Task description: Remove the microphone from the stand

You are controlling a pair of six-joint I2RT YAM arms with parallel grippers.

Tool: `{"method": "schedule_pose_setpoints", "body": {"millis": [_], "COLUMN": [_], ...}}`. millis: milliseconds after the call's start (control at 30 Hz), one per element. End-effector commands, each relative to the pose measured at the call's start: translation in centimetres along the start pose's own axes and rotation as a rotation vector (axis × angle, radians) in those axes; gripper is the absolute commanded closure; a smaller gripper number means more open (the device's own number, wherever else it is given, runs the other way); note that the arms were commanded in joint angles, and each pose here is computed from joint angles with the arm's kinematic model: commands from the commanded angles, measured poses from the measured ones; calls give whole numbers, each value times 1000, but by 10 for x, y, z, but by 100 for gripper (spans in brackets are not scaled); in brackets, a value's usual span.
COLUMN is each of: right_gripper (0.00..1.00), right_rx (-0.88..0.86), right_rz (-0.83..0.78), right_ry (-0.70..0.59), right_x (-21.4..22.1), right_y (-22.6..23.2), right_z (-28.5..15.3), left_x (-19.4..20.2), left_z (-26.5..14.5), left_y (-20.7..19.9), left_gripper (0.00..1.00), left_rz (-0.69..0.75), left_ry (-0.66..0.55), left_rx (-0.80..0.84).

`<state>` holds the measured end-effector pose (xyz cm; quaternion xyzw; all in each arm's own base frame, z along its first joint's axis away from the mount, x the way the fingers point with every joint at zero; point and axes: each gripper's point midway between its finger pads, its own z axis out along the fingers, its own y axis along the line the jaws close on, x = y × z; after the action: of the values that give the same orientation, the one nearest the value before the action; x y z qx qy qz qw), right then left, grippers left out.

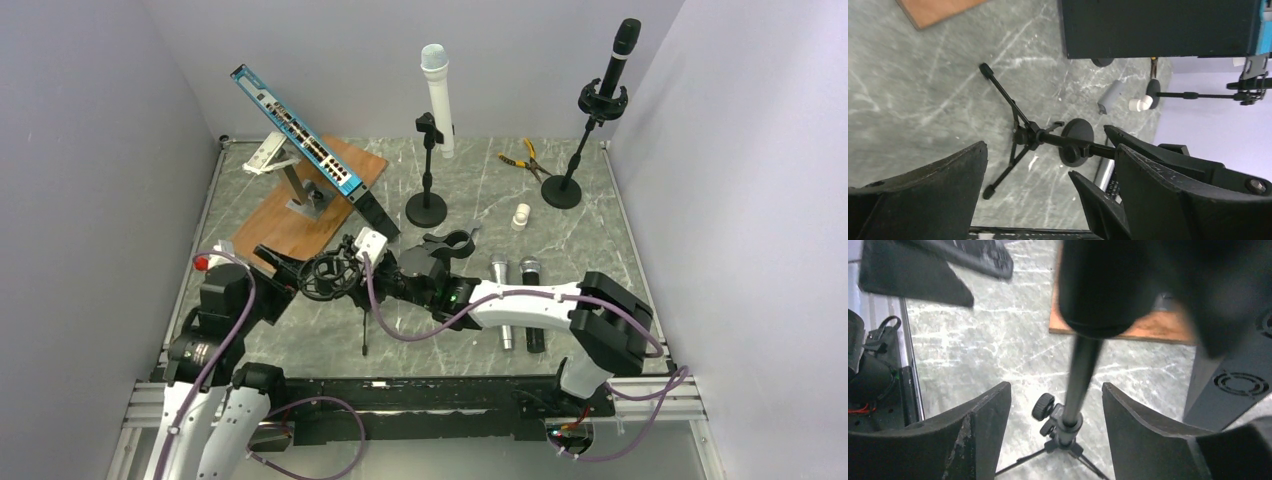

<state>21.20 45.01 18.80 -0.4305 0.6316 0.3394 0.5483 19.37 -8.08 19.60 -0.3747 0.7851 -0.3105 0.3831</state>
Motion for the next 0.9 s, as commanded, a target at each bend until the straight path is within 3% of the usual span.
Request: {"method": "schedule_pose_setpoints", "body": {"millis": [0,233,567,767,867], "right_gripper": [29,18,15,12,2], "right_rx": [75,108,157,339,445], "right_rz": [18,52,47,88,116], "right_ry": [19,48,110,12,-62], "right_x": [-18,-25,-41,-78,-106], "right_y": [-4,6,-5,-39,-58], "right_z": [-19,-60,-113,-160,-183], "left_x": [-22,-37,-36,-18,-7], "left_z": [-20,-46,-67,-76,-81], "left_y": [14,-30,-62,-96,-116], "left_gripper": [1,1,2,1,1], "left_rz": [189,370,540,680,719], "left_ry": [-87,-177,-162,-93,-36], "left_rx": [-105,116,239,442,556]}}
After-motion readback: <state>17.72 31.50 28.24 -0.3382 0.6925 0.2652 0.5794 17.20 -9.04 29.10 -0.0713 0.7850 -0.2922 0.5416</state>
